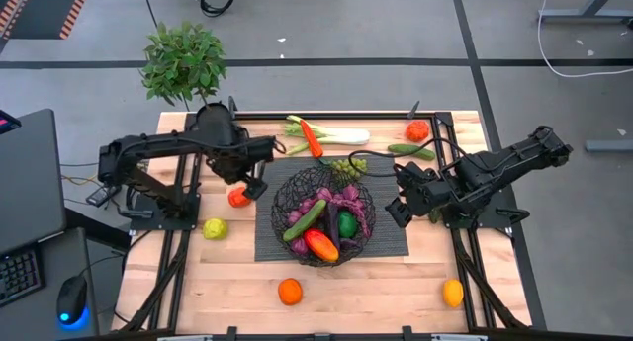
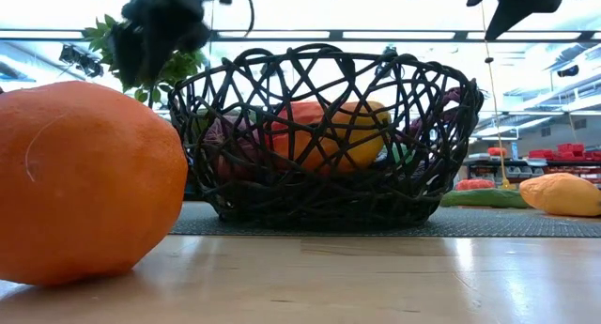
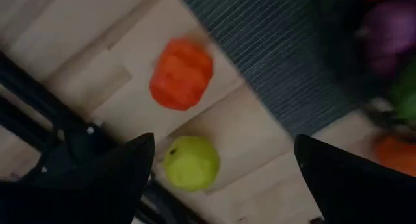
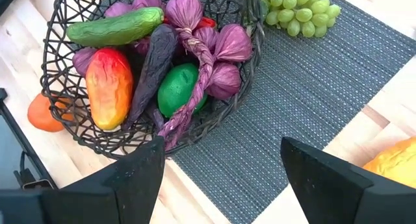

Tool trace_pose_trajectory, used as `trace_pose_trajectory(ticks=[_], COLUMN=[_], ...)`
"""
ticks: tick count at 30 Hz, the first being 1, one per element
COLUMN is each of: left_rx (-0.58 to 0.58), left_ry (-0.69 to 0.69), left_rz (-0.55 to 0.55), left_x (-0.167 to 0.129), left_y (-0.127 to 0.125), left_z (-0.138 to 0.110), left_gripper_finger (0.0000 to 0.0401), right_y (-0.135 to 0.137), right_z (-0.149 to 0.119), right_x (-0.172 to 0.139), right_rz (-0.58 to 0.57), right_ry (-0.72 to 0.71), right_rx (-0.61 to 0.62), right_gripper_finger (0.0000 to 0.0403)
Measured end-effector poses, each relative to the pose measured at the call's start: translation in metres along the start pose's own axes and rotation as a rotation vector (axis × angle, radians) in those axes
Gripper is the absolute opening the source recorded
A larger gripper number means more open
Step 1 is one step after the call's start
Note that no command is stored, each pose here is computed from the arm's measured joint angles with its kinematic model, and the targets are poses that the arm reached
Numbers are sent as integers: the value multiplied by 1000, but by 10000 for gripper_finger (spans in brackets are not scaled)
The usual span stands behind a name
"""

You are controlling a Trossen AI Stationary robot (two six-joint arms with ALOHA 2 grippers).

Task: Build produce basket
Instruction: Put the left orange pumpkin into the black wire basket

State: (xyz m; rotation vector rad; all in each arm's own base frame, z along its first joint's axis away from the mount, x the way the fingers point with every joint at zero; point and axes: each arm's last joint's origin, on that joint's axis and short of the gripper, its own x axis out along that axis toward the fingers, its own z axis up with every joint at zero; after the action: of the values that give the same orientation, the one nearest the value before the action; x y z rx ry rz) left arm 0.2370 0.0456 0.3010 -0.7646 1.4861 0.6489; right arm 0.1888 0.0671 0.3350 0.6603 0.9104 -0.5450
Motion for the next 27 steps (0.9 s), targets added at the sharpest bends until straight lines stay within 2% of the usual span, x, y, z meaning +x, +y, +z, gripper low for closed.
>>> trace_pose_trajectory(ticks=[8,14,16,27], left_rx=[6,22,-12,-89], left_ry=[106,152,170,171], left_rz=[64,-43,-35,-2], left_x=[41,69,77,86], left_y=[8,5,7,11], left_z=[-6,-7,-9,-11], left_gripper_finger=[378,378,378,378], right_y=[1,1,1,1], right_z=[-1,-1,-2,-1], right_x=[0,0,0,0], right_rz=[12,12,13,12], right_ry=[24,25,25,24], right_rx=[0,4,4,-12], right_gripper_finger=[308,308,308,308])
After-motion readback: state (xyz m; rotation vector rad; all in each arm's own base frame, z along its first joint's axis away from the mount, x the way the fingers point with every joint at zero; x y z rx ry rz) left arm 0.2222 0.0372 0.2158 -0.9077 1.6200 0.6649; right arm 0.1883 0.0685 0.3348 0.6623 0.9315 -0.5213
